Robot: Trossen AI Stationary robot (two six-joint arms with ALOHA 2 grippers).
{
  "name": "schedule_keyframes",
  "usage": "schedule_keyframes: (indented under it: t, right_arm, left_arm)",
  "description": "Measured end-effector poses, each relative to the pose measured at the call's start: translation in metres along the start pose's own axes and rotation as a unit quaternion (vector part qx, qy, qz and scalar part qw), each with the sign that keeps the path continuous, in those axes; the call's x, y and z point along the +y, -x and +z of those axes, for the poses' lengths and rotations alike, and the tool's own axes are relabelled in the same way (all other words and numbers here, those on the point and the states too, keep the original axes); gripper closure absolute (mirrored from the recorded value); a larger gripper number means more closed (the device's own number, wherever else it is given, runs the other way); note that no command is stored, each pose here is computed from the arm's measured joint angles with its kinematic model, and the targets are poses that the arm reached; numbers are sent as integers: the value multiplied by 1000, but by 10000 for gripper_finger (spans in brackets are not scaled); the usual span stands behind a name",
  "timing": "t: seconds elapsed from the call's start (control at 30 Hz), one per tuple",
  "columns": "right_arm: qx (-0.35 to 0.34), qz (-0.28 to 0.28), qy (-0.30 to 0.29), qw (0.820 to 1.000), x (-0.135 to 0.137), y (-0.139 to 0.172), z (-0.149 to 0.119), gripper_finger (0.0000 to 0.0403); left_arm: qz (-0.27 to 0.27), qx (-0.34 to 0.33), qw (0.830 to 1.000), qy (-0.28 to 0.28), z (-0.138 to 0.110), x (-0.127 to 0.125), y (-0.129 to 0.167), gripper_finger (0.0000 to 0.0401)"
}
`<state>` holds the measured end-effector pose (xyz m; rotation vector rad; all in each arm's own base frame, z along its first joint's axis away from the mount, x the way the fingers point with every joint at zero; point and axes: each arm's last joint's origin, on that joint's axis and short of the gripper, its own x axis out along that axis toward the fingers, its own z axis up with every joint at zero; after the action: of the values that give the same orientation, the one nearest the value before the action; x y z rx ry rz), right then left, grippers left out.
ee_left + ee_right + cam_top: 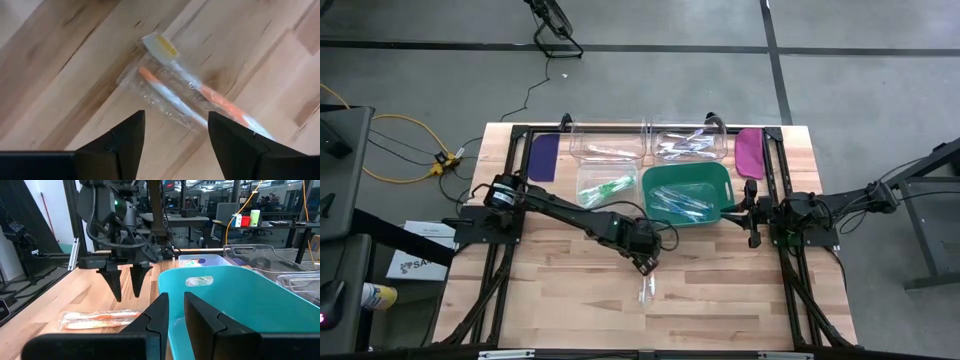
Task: Pick & Place Toothbrushes
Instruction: Put the orange toothbrush into the left transparent bin
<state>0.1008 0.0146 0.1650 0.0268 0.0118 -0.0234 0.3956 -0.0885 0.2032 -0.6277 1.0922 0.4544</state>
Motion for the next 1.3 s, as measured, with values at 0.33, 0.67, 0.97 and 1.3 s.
schedule_keyframes:
  t: [0.33, 0.67, 0.97, 1.3]
  right_arm:
    - [0, 0, 0, 1000, 0, 0, 0, 350]
    - [0, 0, 0, 1000, 0, 0, 0, 350]
    - [0, 0, 0, 1000, 0, 0, 0, 350]
    - [0, 0, 0, 1000, 0, 0, 0, 350]
  left_arm:
    - [21, -15, 997, 66, -1, 0, -17, 191]
    - [26, -12, 997, 73, -3, 0, -33, 192]
    - [58, -4, 996, 68, -6, 4, -31, 192]
    - [66, 1, 996, 58, -7, 6, -30, 192]
